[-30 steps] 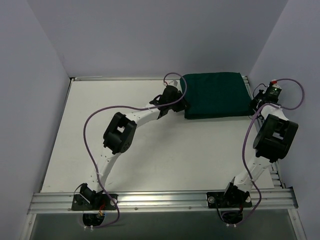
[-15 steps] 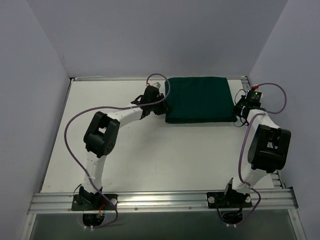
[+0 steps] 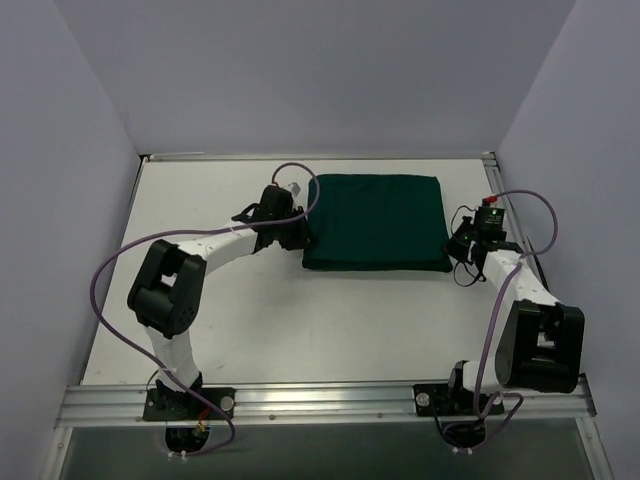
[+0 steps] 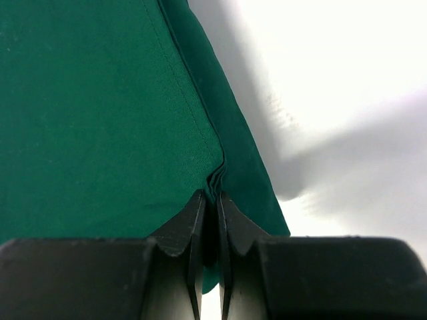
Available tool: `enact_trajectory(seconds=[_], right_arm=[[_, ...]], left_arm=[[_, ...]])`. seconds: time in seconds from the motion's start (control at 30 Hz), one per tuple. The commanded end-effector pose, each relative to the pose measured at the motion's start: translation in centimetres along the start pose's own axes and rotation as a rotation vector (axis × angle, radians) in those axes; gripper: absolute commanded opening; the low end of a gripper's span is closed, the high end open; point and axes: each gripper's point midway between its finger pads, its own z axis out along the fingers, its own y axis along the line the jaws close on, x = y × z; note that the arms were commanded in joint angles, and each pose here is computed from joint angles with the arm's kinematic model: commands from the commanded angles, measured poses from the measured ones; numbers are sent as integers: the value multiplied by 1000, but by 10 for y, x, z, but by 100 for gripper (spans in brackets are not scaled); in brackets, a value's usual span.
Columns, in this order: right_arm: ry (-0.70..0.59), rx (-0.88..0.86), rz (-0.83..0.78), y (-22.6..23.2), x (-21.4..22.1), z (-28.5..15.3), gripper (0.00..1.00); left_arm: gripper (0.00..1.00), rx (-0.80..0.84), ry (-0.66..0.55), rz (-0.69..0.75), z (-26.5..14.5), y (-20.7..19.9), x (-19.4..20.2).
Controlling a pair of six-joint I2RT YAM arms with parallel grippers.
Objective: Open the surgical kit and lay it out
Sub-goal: Move the surgical kit at the center of the board.
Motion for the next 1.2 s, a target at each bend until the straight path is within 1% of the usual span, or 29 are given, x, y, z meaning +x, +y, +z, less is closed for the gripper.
enact_trajectory(seconds=[0.0, 0.17, 0.2, 0.5, 0.67, 0.87, 1.1, 1.17], right_arm=[[6, 44, -11, -11, 13, -12, 2], [6, 35, -34, -7, 19, -16, 2], [7, 33, -41, -6, 20, -16, 2], [22, -3, -112, 16, 32, -8, 3], [22, -12, -106, 21, 35, -10, 3], [17, -24, -102, 26, 41, -15, 4], [35, -50, -96, 32, 50, -18, 4], [14, -73, -88, 40, 47, -17, 4]], left_arm=[[2, -15, 44, 36, -21, 8, 16], [2, -46, 36, 19, -36, 19, 28], [2, -70, 40, 14, -38, 27, 34], [2, -139, 1, -42, -58, 46, 44], [2, -172, 1, -55, -65, 58, 53], [3, -199, -11, -64, -70, 74, 48], [3, -219, -17, -43, -72, 81, 38], [3, -225, -9, -40, -72, 83, 37]])
